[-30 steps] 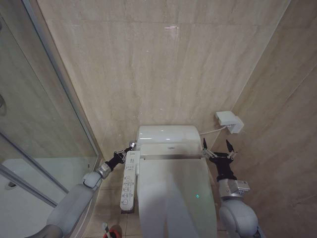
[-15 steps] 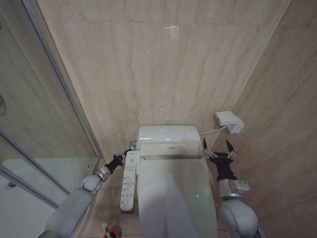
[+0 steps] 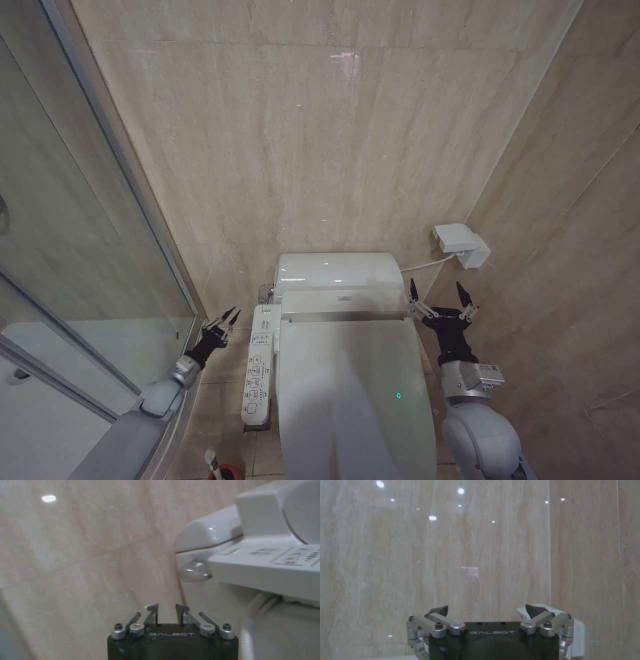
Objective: Open the toilet lid, clean the toilet bowl with a toilet brush, close the toilet lid, and flush.
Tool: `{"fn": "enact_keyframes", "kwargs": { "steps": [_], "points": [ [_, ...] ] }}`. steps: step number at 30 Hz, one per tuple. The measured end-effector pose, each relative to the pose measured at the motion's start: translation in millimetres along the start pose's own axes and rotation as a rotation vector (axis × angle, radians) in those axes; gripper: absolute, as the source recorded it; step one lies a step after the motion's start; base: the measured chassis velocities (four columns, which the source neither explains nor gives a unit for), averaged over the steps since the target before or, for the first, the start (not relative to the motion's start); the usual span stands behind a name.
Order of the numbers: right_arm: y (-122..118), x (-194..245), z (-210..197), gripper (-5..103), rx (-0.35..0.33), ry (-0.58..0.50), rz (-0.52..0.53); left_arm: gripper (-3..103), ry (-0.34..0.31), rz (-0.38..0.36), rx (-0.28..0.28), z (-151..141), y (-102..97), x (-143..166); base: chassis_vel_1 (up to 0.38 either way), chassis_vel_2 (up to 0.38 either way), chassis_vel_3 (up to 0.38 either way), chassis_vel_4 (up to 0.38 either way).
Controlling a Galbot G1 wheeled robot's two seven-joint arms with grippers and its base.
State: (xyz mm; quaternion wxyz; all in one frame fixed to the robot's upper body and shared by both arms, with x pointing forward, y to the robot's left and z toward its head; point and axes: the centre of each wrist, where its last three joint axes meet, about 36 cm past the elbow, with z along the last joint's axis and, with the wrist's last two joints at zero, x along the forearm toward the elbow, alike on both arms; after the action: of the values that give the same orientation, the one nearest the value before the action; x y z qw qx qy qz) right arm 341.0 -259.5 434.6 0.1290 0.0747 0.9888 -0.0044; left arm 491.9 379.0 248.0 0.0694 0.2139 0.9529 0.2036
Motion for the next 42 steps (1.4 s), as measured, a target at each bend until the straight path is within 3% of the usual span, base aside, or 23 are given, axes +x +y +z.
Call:
{"fn": "enact_keyframes", "kwargs": {
  "steps": [6,7,14,15,21,22,27,31,37,39,42],
  "points": [
    [0,0,0,100,0.000,0.000,0.000,24,-0.021,-0.103,0.037,-20,7.7,8,0.000,0.000,0.000,0.000],
    [0,0,0,100,0.000,0.000,0.000,51,-0.034,-0.130,0.048,-28,10.0,8,0.000,0.000,0.000,0.000],
    [0,0,0,100,0.000,0.000,0.000,51,-0.068,-0.242,0.099,-69,10.5,19,0.000,0.000,0.000,0.000],
    [0,0,0,100,0.000,0.000,0.000,78,-0.066,-0.261,0.106,-75,8.6,23,0.000,0.000,0.000,0.000],
    [0,0,0,100,0.000,0.000,0.000,78,-0.043,-0.343,0.132,-99,-5.5,52,0.000,0.000,0.000,0.000],
    [0,0,0,100,0.000,0.000,0.000,99,-0.037,-0.363,0.138,-106,-8.6,58,0.000,0.000,0.000,0.000],
    [0,0,0,100,0.000,0.000,0.000,99,-0.046,-0.420,0.160,-133,-16.3,68,0.000,0.000,0.000,0.000],
    [0,0,0,100,0.000,0.000,0.000,100,-0.089,-0.474,0.175,-168,-20.2,82,0.000,0.000,0.000,0.000],
    [0,0,0,100,0.000,0.000,0.000,100,-0.113,-0.533,0.191,-189,-22.3,94,0.000,0.000,0.000,0.000],
    [0,0,0,100,0.000,0.000,0.000,100,-0.125,-0.570,0.230,-198,-37.9,102,0.000,0.000,0.000,0.000],
    [0,0,0,100,0.000,0.000,0.000,100,-0.122,-0.568,0.243,-201,-47.9,104,0.000,0.000,0.000,0.000]
  ]
}}
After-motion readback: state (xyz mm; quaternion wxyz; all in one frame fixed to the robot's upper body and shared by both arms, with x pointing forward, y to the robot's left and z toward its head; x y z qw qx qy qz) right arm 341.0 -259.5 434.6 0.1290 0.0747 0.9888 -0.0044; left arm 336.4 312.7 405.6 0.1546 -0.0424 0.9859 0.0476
